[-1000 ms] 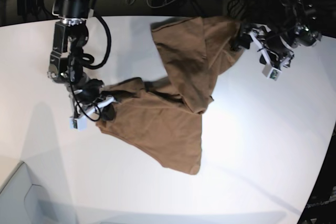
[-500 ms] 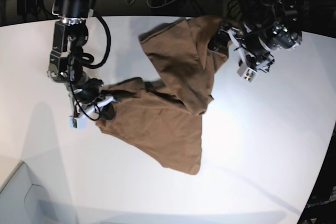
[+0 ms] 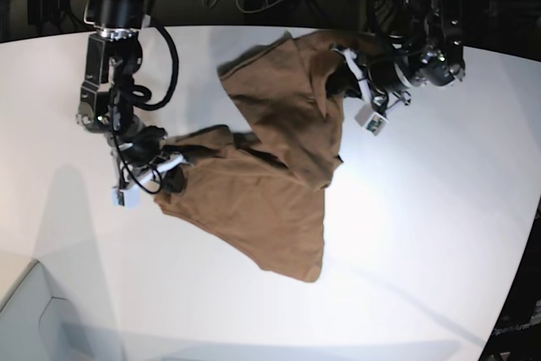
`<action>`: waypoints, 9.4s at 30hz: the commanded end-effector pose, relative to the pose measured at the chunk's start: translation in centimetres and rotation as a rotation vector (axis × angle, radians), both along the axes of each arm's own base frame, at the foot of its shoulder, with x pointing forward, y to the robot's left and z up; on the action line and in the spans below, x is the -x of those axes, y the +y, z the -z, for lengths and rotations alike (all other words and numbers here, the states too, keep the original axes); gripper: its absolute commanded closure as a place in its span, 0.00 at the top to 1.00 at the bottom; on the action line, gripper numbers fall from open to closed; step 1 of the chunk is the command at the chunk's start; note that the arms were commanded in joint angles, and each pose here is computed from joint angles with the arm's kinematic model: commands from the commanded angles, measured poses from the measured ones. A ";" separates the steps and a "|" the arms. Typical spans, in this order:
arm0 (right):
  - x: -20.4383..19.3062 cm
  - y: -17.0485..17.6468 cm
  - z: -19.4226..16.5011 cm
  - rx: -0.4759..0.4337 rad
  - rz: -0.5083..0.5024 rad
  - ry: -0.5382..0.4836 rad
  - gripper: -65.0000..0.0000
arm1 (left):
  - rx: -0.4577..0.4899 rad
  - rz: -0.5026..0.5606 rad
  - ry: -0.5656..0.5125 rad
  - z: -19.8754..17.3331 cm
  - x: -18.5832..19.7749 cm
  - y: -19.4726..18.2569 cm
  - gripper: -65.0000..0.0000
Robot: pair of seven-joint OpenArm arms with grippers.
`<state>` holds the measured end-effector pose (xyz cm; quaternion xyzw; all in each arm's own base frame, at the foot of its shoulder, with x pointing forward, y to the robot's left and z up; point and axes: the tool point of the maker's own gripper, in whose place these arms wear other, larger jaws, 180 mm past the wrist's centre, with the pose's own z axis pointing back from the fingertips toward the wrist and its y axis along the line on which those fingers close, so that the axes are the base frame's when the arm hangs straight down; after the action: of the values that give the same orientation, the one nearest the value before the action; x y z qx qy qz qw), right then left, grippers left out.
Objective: Layout the t-shirt on the table in an organized manner, then fold the t-shirt properly
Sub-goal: 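Release and regrasp another t-shirt edge with the left gripper, then lift the t-shirt with both grippers, spreading it between them, then swing the held t-shirt up and lay it flat on the table, then open the right gripper and release the t-shirt edge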
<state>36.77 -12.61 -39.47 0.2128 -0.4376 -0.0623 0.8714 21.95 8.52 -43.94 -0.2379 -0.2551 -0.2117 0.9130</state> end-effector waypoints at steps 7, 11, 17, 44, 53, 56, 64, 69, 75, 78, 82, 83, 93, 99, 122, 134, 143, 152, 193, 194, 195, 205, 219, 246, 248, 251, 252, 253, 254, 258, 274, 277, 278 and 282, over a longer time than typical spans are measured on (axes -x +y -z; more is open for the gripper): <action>-1.2 -0.1 -1.8 -0.007 0.002 -0.062 0.00 | -0.167 -0.041 -0.012 -0.6 -1.3 5.0 0.00; -1.4 -0.7 -2.2 -0.001 0.013 -0.076 0.00 | -0.255 -0.152 -0.133 -4.3 -5.9 11.2 0.00; -0.8 -1.1 -4.1 0.029 0.010 -0.129 0.00 | -0.287 -0.322 -0.219 -8.2 -11.7 18.6 0.00; 2.0 -6.3 -2.7 0.019 0.184 -0.093 0.00 | -0.298 -0.362 -0.489 -17.4 -25.0 19.6 0.00; 1.8 -6.2 -2.8 0.017 0.183 -0.096 0.00 | -0.181 -0.355 -0.537 -20.0 -29.5 17.4 0.00; 1.9 -6.2 -2.7 0.017 0.181 -0.092 0.00 | -0.118 -0.369 -0.574 -22.3 -31.7 16.9 0.00; 1.9 -6.3 -2.7 0.020 0.179 -0.089 0.00 | 0.041 -0.491 -0.568 -22.8 -35.0 16.3 0.41; 1.9 -6.3 -2.7 0.021 0.179 -0.089 0.00 | 0.048 -0.710 -0.521 -21.1 -35.3 19.1 0.80; 2.0 -6.3 -2.6 0.021 0.179 -0.087 0.00 | 0.104 -0.758 -0.315 -15.6 -30.9 21.4 0.92; 2.1 -6.3 -2.5 0.022 0.179 -0.084 0.00 | 0.134 -0.771 -0.242 -11.6 -27.2 21.5 0.92; 2.3 -6.2 -2.4 0.020 0.179 -0.080 0.00 | 0.147 -0.766 -0.223 -7.6 -21.7 20.6 0.91; 2.3 -6.2 -2.4 0.020 0.179 -0.080 0.00 | 0.156 -0.759 -0.223 -7.1 -20.8 20.1 0.91; 2.0 -4.9 -2.3 0.020 0.137 -0.078 0.00 | 0.062 -0.676 -0.145 -2.3 -18.1 15.0 0.82; 2.1 -4.9 -2.3 0.021 0.136 -0.077 0.00 | 0.046 -0.668 -0.165 -2.4 -18.4 14.7 0.18; 1.4 -4.1 -17.7 0.186 0.078 -0.429 0.00 | 0.156 -0.697 -0.589 -24.6 -19.3 19.1 0.01; -6.6 -5.1 -24.6 0.189 0.056 -0.558 0.00 | 0.237 -0.571 -0.743 -34.9 -27.0 15.2 0.00; -14.3 -9.4 -34.2 0.177 0.085 -0.676 0.00 | 0.274 -0.480 -0.804 -39.8 -33.5 10.0 0.00; -16.0 -13.1 -46.4 0.177 0.134 -0.884 0.00 | 0.418 -0.470 -0.935 -48.4 -35.6 8.0 0.00; 5.4 -7.0 -4.8 0.011 0.102 -0.112 0.19 | 0.039 -0.716 -0.162 -7.4 -11.4 16.8 0.01; 4.9 -7.0 -5.2 0.010 0.103 -0.126 0.25 | 0.039 -0.716 -0.162 -7.4 -11.4 16.8 0.01; 4.4 -7.0 -5.7 0.009 0.103 -0.141 0.30 | 0.039 -0.716 -0.162 -7.4 -11.4 16.8 0.03; 7.1 -10.7 -6.4 0.057 0.209 -0.134 0.59 | 0.028 -0.717 -0.135 -6.5 -10.1 16.6 0.38; 14.1 -7.9 0.5 0.024 0.080 0.056 0.60 | 0.036 -0.716 -0.148 -6.8 -10.6 16.4 0.38; 4.8 -2.7 -3.1 -0.044 -0.068 -0.205 0.59 | 0.036 -0.717 -0.144 -6.8 -10.6 16.5 0.38; 4.1 -2.2 -4.6 -0.037 -0.085 -0.246 0.59 | 0.036 -0.717 -0.144 -6.8 -10.6 16.5 0.38; 2.4 -1.7 -6.3 -0.033 -0.101 -0.297 0.59 | 0.037 -0.715 -0.147 -6.9 -10.7 16.5 0.38; 2.1 -1.7 -6.6 -0.034 -0.102 -0.304 0.59 | 0.037 -0.715 -0.147 -6.9 -10.7 16.5 0.38; 1.6 -1.2 -7.0 -0.036 -0.116 -0.318 0.59 | 0.037 -0.715 -0.147 -6.9 -10.7 16.5 0.38; 1.4 -0.5 -7.3 -0.040 -0.135 -0.324 0.59 | 0.036 -0.714 -0.145 -6.8 -10.7 16.4 0.38; 0.9 2.4 -7.8 -0.033 -0.239 -0.337 0.59 | 0.036 -0.715 -0.145 -6.8 -10.7 16.5 0.38; 9.6 -3.4 -8.8 0.110 -0.136 -0.317 0.59 | 0.040 -0.715 -0.142 -6.7 -10.7 16.3 0.38; 11.4 -5.0 -7.5 0.125 -0.096 -0.262 0.59 | 0.041 -0.714 -0.141 -6.7 -10.7 16.3 0.38; 12.0 -5.4 -6.6 0.121 -0.085 -0.232 0.59 | 0.041 -0.714 -0.141 -6.7 -10.7 16.3 0.38; 13.7 -5.9 -2.3 0.078 -0.059 -0.107 0.59 | 0.044 -0.715 -0.142 -6.7 -10.8 16.2 0.38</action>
<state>22.57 -18.39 -38.33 0.1940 -0.4614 -0.0135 0.8656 31.79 24.45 -38.58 -0.1374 -0.3661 0.1136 0.9133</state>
